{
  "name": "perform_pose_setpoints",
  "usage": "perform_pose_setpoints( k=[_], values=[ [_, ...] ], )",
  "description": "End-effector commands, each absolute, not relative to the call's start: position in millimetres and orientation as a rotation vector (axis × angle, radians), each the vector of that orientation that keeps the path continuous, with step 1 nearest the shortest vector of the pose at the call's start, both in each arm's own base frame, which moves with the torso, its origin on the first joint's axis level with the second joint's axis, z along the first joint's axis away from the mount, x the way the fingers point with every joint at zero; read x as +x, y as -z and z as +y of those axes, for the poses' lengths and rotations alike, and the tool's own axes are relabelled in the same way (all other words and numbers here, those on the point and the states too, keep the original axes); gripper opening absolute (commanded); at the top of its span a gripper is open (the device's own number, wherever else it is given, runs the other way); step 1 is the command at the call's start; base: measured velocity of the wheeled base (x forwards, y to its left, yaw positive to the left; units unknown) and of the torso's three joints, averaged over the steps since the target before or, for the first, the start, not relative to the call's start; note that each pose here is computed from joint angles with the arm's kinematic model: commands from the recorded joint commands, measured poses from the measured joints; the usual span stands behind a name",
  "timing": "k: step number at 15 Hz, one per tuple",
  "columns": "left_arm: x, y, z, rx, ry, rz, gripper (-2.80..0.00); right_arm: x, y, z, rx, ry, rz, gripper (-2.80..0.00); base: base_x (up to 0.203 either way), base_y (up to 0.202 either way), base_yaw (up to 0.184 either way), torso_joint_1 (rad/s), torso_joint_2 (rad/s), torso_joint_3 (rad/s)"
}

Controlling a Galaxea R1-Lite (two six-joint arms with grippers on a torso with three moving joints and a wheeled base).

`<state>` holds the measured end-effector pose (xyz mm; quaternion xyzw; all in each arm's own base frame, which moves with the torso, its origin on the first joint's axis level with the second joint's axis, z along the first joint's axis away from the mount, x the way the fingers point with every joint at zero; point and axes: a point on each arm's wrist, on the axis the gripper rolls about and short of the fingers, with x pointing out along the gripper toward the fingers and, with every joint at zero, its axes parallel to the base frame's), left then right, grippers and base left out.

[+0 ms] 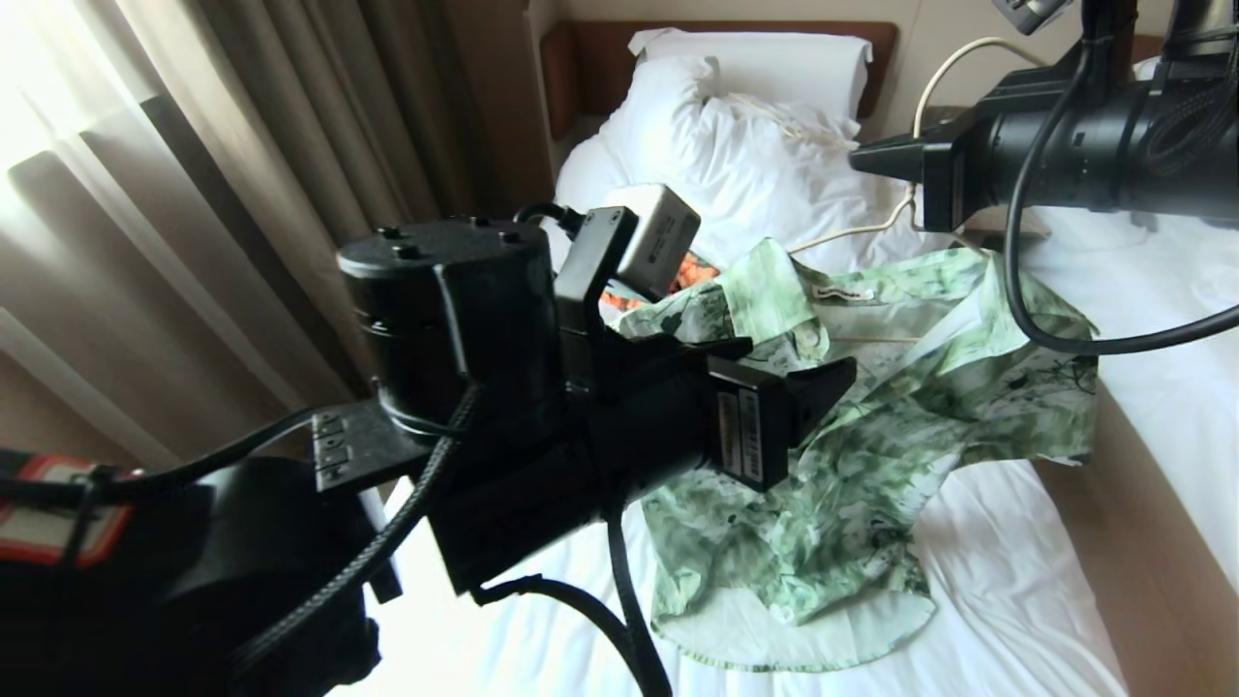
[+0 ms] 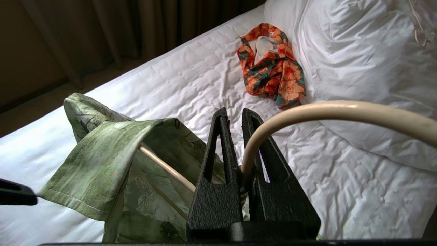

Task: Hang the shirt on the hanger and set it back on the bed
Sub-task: Take the clothes hanger out of the clothes

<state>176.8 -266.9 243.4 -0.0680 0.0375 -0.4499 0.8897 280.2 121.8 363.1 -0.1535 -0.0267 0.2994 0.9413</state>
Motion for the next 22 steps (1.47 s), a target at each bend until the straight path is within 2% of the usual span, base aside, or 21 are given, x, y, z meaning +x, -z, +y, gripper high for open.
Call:
perform_pose_setpoints(
  k=[1,5,15,20,21,22],
  values=[
    [184.6,-235.9,-276.8,-0.148,0.928,0.1,0.0,276.9,-364.4,120.4,-0.314,-0.611,-0.061,-2.8,0.0,0.0,0.0,0.0,0.0,0.0],
    [186.3,-229.9,-277.4,-0.19,0.916,0.144,0.0,273.9,-369.4,112.4,-0.313,-0.59,-0.086,-2.8,0.0,0.0,0.0,0.0,0.0,0.0],
    [216.6,-244.5,-284.2,-0.227,0.859,0.081,0.0,268.5,-361.2,109.1,-0.312,-0.615,-0.086,-2.8,0.0,0.0,0.0,0.0,0.0,0.0],
    [216.3,-247.9,-288.4,-0.232,0.871,0.071,0.0,268.6,-354.9,111.6,-0.314,-0.627,-0.065,-2.8,0.0,0.0,0.0,0.0,0.0,0.0],
    [216.4,-248.0,-288.7,-0.232,0.871,0.07,-2.8,268.3,-354.3,112.4,-0.314,-0.63,-0.067,-2.8,0.0,0.0,0.0,0.0,0.0,0.0],
    [216.4,-247.7,-288.6,-0.232,0.871,0.07,-2.8,268.9,-353.4,112.6,-0.314,-0.629,-0.066,-2.8,0.0,0.0,0.0,0.0,0.0,0.0]
  ],
)
